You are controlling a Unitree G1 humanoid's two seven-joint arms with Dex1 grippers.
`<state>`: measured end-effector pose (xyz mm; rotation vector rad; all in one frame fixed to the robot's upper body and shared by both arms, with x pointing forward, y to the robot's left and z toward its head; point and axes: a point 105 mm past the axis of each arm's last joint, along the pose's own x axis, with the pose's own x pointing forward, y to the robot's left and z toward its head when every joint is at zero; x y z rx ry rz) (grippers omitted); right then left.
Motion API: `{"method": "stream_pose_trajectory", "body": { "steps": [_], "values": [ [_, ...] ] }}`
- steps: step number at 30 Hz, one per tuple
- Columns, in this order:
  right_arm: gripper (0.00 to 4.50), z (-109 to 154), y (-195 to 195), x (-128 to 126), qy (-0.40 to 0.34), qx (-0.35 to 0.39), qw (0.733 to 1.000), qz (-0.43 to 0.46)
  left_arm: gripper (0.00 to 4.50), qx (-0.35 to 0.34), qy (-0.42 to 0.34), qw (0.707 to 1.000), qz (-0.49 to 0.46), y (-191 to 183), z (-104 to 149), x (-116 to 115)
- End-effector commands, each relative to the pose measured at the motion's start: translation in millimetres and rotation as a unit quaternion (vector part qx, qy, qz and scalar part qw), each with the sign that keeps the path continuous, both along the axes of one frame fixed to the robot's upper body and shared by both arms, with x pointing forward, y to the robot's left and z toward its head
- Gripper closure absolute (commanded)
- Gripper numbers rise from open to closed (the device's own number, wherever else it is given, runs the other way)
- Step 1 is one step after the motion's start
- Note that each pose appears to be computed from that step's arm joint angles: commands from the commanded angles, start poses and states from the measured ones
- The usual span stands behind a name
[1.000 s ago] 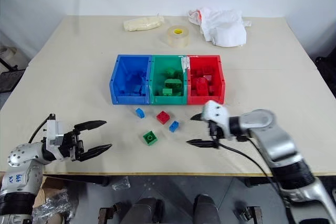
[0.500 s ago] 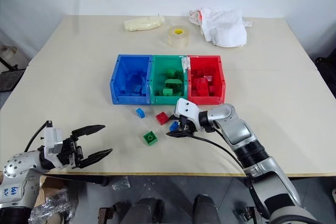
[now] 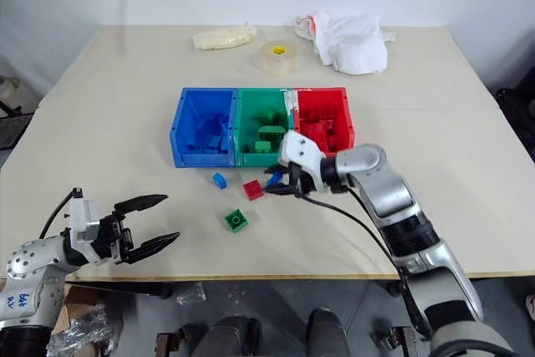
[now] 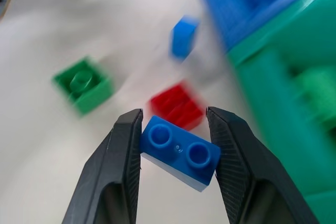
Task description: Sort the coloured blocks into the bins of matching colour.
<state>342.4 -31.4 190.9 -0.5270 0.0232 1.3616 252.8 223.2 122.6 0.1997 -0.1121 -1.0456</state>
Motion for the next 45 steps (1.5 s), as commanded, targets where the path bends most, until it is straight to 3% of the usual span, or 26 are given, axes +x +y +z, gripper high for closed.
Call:
{"method": "stream_pose_trajectory", "body": {
  "steps": [1, 9, 17, 18, 20, 25, 31, 39, 45],
  "values": [
    [2.96, 29.7, 26.2, 19.2, -0.047, 0.048, 0.998, -0.014, 0.00, -0.005, -0.013, 1.000, -0.006, -1.6, 2.9, 2.4],
    [2.96, 56.2, 88.8, 61.8, -0.079, 0.098, 0.989, -0.078, 0.00, -0.008, -0.023, 1.000, -0.009, -5.3, 4.5, 6.2],
    [0.27, 70.2, 107.7, 64.1, -0.086, 0.146, 0.982, -0.081, 0.00, -0.009, -0.027, 1.000, -0.003, -4.7, 4.6, 5.6],
    [0.02, 72.2, 106.9, 61.9, -0.091, 0.151, 0.982, -0.069, 0.00, -0.009, -0.027, 1.000, -0.003, -4.6, 4.6, 5.6],
    [0.02, 74.3, 102.4, 58.0, -0.094, 0.155, 0.982, -0.047, 0.00, -0.009, -0.026, 1.000, -0.003, -4.1, 4.8, 5.9],
    [0.02, 68.9, 66.8, 40.8, -0.092, 0.146, 0.985, 0.026, 0.00, -0.009, -0.022, 1.000, -0.010, -4.8, 4.2, 7.2],
    [0.02, 37.1, -15.7, 4.2, -0.053, 0.091, 0.993, 0.062, 0.00, -0.006, -0.018, 1.000, -0.014, -0.9, 4.2, 12.4],
    [0.02, 0.2, -142.5, -44.8, 0.045, -0.009, 0.998, -0.048, 0.00, 0.001, -0.010, 1.000, -0.015, 8.2, 2.0, 13.7],
    [0.02, -8.2, -171.4, -55.6, 0.061, -0.039, 0.992, -0.101, 0.00, 0.004, -0.007, 1.000, -0.016, 11.1, 1.5, 13.0]
  ]
}}
